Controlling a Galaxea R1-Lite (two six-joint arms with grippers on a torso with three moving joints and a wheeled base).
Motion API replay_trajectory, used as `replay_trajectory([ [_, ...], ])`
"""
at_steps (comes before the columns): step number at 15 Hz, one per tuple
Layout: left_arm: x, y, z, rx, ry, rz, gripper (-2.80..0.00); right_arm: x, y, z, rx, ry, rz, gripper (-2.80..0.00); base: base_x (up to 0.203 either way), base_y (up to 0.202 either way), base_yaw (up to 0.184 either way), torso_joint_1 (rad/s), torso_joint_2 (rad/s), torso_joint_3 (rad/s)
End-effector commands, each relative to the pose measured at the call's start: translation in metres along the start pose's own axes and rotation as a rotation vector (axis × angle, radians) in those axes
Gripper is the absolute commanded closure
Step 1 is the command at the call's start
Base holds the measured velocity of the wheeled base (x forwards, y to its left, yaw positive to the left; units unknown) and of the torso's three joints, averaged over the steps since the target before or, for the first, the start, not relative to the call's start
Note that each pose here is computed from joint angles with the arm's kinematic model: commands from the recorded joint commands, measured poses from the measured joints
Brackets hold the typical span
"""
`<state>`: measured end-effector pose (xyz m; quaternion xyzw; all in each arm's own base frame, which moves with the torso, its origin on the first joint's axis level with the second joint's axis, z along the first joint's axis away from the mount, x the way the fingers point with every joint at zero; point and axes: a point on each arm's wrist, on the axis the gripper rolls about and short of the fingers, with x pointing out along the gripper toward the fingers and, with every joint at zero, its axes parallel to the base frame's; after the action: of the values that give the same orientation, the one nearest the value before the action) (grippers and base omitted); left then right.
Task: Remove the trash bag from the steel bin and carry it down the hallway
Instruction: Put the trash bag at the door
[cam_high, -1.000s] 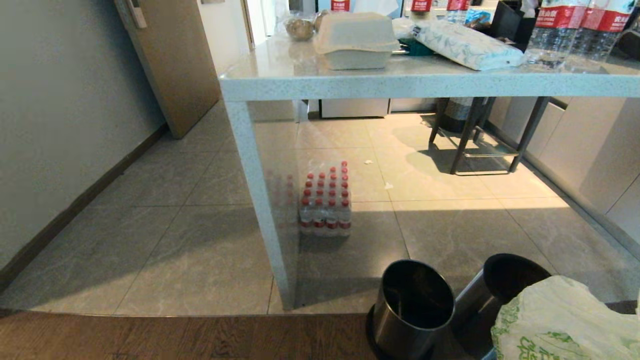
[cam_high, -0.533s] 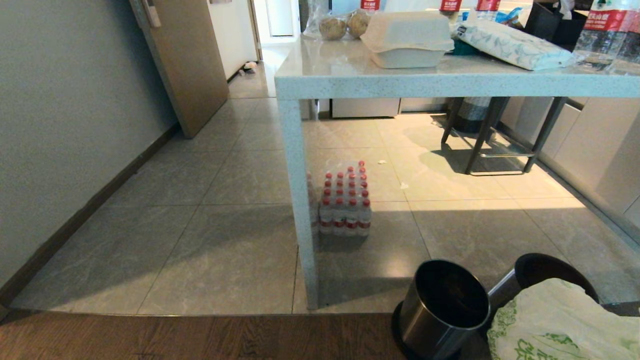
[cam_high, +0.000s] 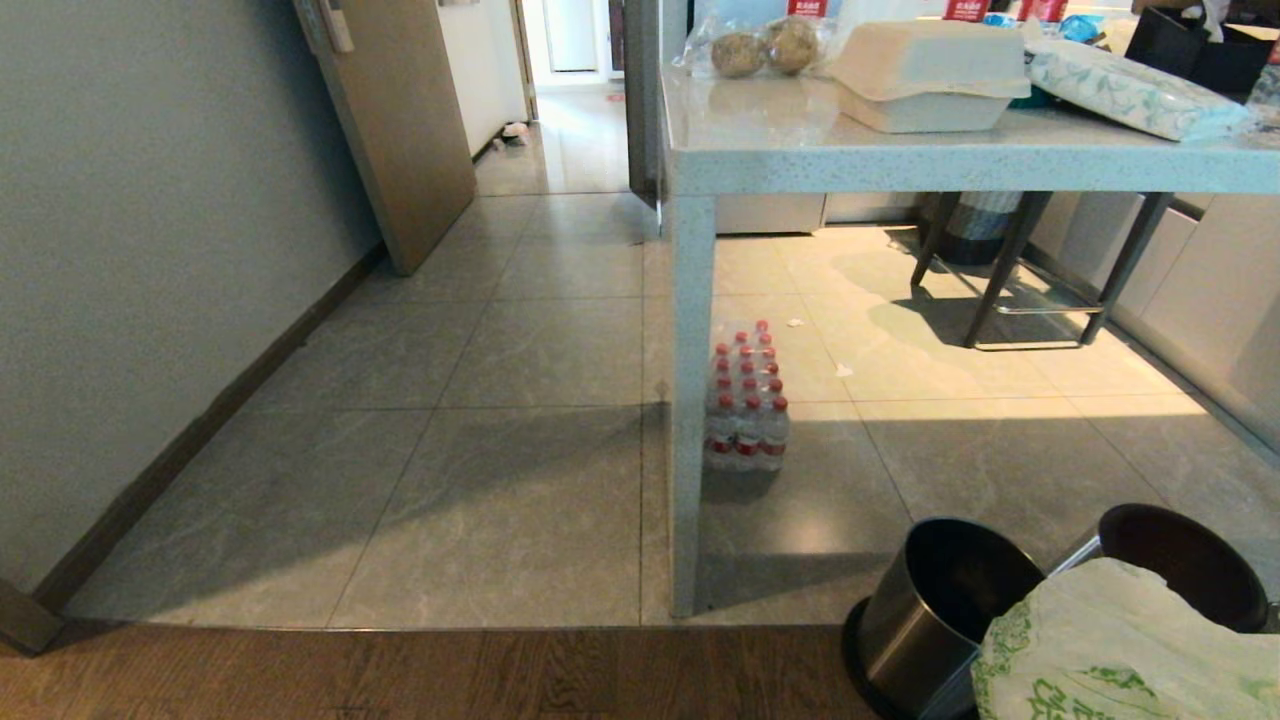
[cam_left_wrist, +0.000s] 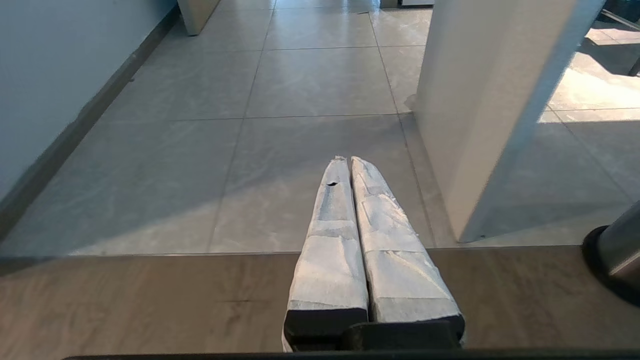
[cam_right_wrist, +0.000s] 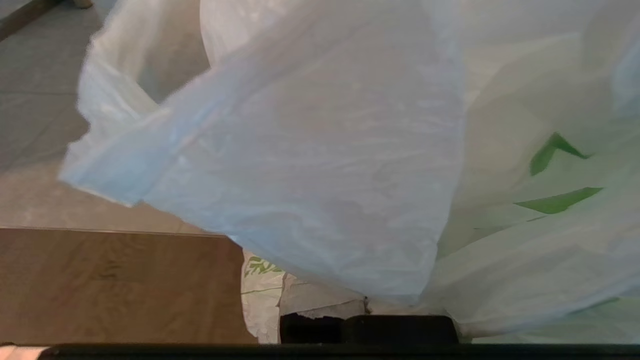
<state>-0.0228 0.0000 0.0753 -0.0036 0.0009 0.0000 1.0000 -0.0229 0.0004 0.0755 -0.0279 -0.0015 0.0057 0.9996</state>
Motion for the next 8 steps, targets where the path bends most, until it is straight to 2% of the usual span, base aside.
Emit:
replay_trajectory([
  [1, 0.0001, 0.0, 0.0, -0.001, 0.001, 0.0, 0.0, -0.0029, 0.0001, -0.0009, -0.002, -0.039, -0.003, 0.0, 0.0, 0.194, 0.0, 0.002, 0.0, 0.003],
  [8, 0.0001, 0.0, 0.0, -0.001, 0.001, 0.0, 0.0, -0.0029, 0.0001, -0.0009, -0.002, -0.039, -0.001, 0.0, 0.0, 0.19, 0.0, 0.002, 0.0, 0.003],
])
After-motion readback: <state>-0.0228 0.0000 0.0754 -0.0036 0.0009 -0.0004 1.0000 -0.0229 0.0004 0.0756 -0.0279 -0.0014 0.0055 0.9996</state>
